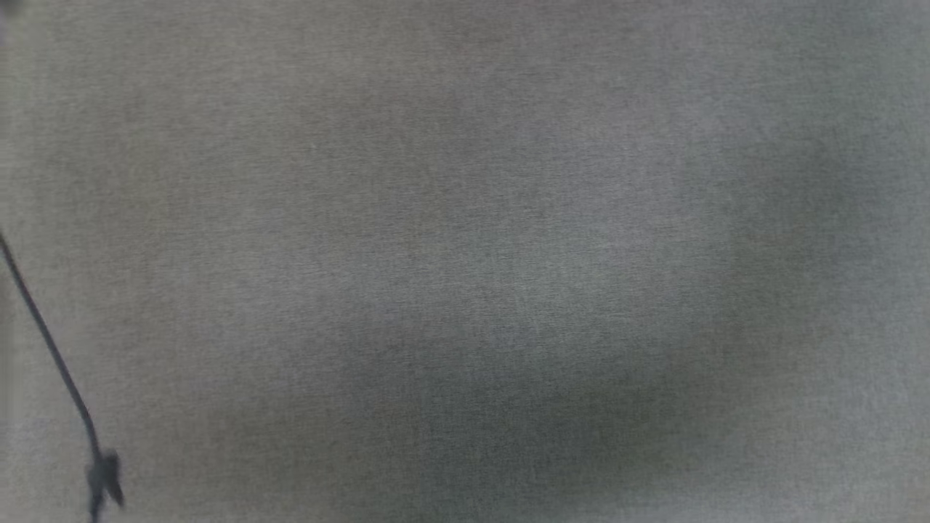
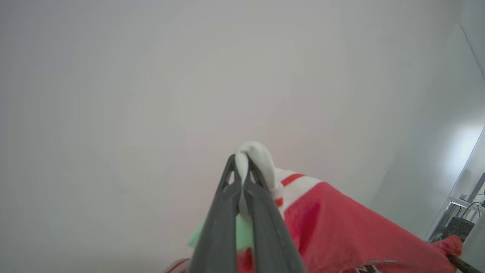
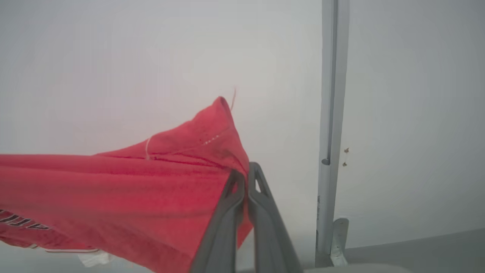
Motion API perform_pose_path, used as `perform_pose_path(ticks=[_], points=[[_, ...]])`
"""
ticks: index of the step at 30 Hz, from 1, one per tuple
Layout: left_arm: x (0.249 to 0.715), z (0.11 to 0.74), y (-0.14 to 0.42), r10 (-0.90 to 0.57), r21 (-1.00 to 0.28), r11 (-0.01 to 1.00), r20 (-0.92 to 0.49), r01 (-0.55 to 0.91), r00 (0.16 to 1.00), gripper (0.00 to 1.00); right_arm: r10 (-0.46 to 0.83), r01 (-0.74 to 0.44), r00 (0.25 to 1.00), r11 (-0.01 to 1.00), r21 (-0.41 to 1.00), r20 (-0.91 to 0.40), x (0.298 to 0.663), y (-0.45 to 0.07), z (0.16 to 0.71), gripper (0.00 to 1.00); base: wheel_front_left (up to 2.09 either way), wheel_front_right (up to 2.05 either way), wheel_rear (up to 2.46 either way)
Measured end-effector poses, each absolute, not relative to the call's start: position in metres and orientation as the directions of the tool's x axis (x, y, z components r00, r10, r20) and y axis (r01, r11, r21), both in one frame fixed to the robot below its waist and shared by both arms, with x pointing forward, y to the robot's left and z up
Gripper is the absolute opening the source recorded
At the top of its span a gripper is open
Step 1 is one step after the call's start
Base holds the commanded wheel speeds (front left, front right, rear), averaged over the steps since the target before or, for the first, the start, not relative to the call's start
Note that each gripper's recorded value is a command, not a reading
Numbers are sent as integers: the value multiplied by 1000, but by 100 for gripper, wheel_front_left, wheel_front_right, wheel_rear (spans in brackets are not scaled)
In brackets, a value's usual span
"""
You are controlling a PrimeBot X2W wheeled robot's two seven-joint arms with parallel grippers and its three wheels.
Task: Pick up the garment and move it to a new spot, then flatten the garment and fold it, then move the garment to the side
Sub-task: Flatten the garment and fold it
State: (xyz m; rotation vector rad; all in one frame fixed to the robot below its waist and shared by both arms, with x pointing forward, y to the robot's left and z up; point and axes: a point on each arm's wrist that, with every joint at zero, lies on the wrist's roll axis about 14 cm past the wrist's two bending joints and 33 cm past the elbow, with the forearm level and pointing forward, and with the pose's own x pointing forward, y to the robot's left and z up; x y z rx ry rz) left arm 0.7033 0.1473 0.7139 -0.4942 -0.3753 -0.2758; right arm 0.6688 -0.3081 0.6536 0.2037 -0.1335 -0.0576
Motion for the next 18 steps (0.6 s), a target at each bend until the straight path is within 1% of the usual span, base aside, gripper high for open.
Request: perform_pose_path(ticks=[5,10,14,18], points=[[677,629,137,-229,-511,786,282,348,932,0,-36,40,999,979,202,-25,656,-297,585,0,0,0,0],[628,541,144,-256,-614,739,124,277,959,0,22,10,988,978,208,-151,632,-286,527,0,0,0,0],[585,508,137,-300,-661,701,67,267,952,0,63,-10,972,974,225,-228,602,-284,493,0,0,0,0],[536,496,126,-371,-659,686,48,308,927,0,111,-35,949,967,251,-296,567,-279,468,0,0,0,0]])
